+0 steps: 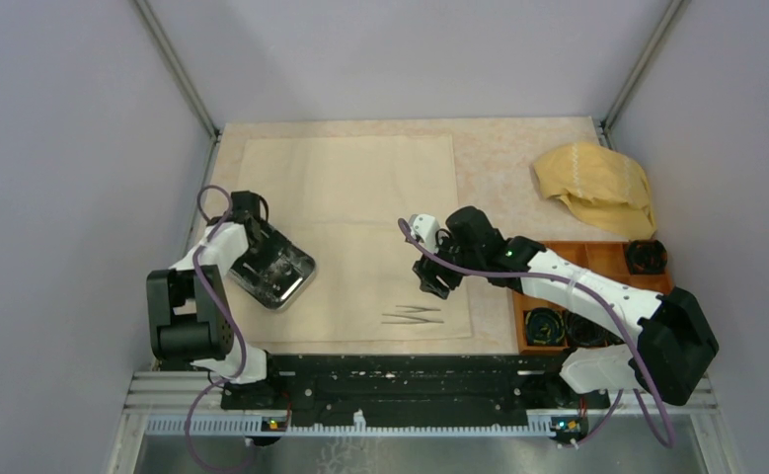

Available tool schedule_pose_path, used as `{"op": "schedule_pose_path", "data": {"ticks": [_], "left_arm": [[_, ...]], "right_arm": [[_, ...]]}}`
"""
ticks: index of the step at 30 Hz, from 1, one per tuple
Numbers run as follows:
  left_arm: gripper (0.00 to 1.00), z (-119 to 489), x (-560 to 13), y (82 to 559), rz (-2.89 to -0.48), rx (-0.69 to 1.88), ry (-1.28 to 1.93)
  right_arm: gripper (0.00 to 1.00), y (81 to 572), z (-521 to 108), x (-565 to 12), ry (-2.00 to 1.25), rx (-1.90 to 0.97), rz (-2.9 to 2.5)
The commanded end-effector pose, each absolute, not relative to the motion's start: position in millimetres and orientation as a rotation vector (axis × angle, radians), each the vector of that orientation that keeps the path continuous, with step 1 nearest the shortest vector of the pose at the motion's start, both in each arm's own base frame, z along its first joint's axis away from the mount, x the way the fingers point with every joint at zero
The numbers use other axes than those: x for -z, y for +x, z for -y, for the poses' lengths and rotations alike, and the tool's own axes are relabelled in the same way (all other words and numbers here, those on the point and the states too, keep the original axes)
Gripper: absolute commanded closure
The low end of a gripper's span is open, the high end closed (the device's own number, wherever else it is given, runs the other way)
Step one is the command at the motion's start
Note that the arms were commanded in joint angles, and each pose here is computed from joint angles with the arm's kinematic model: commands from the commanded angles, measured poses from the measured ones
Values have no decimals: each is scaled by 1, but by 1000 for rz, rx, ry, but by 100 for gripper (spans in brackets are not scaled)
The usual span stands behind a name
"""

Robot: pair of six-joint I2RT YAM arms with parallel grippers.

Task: Open and lay out the surgical kit
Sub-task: Pick up the medical item from the container.

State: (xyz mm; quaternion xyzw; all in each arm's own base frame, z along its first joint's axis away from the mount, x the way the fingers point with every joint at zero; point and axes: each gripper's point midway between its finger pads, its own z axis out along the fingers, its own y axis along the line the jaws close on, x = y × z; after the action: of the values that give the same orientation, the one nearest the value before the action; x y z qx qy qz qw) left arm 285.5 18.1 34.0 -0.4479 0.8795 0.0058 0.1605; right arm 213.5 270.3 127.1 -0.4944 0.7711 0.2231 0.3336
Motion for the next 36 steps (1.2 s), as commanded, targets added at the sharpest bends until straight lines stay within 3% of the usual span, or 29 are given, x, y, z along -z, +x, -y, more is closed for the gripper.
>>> {"op": "schedule_pose_path", "data": {"ticks": [1,6,12,22,26,31,36], "left_arm": [[14,-7,-67,348,-2409,209,-999],[20,-5,-102,354,-2366,246,-896],[24,-47,-91,310,-2367,-69,-1166],[45,-84,-72,322,-2345,-160,-1281],[59,-91,-54,318,-2358,-144,-1396],[58,-102,-53,317,-2328,-173,-1440],[49,-111,-51,307,-2320,-259,-1447]], "right_arm": [[41,215,-274,-139,-1273,-604,-1966],[41,216,-276,-140,-1276,-612,-1964],[41,214,-279,-142,-1281,-637,-1956],[40,210,-278,-143,-1280,-651,-1955],[40,214,-276,-145,-1285,-620,-1955],[40,214,-273,-144,-1299,-597,-1962],[40,215,-267,-144,-1304,-560,-1965]]}}
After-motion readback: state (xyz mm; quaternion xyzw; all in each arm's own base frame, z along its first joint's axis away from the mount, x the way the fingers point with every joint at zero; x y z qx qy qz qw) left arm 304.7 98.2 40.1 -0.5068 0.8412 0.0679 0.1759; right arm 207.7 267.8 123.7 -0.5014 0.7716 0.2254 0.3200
